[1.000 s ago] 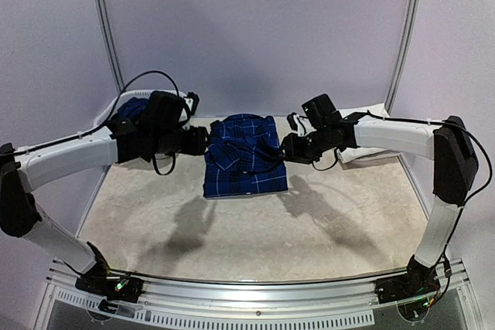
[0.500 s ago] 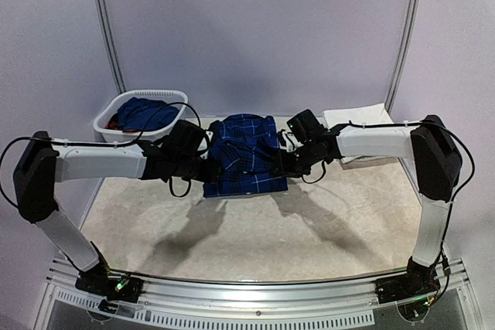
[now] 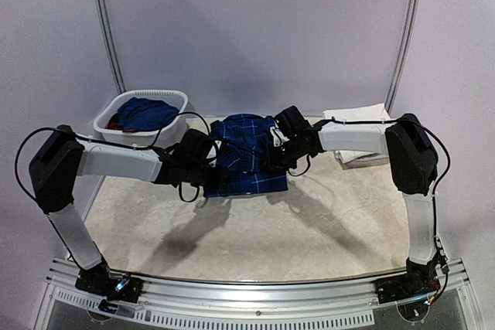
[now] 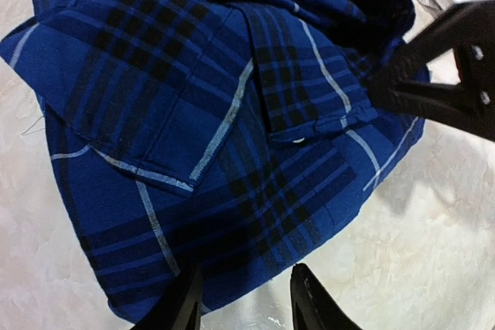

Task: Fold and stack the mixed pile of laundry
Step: Smooth out the 2/3-rectangle-folded shirt at the center of the board.

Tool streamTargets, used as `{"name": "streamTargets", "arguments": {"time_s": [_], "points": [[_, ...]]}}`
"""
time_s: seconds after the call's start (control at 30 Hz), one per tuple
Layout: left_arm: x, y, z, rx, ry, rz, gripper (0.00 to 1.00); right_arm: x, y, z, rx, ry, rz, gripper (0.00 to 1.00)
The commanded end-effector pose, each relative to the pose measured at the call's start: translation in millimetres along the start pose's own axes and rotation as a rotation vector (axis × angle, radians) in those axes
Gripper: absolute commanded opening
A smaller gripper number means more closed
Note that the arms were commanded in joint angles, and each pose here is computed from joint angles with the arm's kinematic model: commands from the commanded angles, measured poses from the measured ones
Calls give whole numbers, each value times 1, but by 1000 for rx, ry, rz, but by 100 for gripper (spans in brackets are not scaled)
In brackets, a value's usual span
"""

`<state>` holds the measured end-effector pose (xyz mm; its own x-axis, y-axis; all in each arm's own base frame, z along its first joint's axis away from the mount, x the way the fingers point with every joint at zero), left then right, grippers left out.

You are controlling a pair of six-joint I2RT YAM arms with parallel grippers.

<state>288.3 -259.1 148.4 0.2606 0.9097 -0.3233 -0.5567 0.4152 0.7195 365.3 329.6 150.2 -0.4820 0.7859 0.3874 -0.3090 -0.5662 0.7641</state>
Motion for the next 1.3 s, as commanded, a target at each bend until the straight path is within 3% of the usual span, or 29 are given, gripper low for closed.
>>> {"name": "streamTargets", "arguments": {"time_s": [0.0,0.63,0.97,1.13,1.27], "points": [[-4,-8,-3,5,-12,-24,39,-13,-12,6,16,-4,-42,25],[4,-17,-22,61,-6,-22,34,-78,-2,93,-249,-123,-15,26],[-4,-3,-7,7,0,-48,28,-68,34,157,-447,-84,85,26],[-5,-5,7,-32,-9,-3,29,-55,67,144,-461,-61,80,26],[-3,-17,21,-50,-14,15,29,-42,75,103,-413,-44,66,26]]}}
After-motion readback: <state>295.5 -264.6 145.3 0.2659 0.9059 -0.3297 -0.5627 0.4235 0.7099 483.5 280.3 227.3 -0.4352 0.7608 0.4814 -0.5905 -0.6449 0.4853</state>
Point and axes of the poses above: each gripper's point midway between its finger pads, its own y axis back along the fingers, its own x axis along the line the jaws close on, z = x × y, the point moved 10 cm from there along y, back along the fingers, and after that the axes turned 12 degrees about y, right-handed, at the moved point
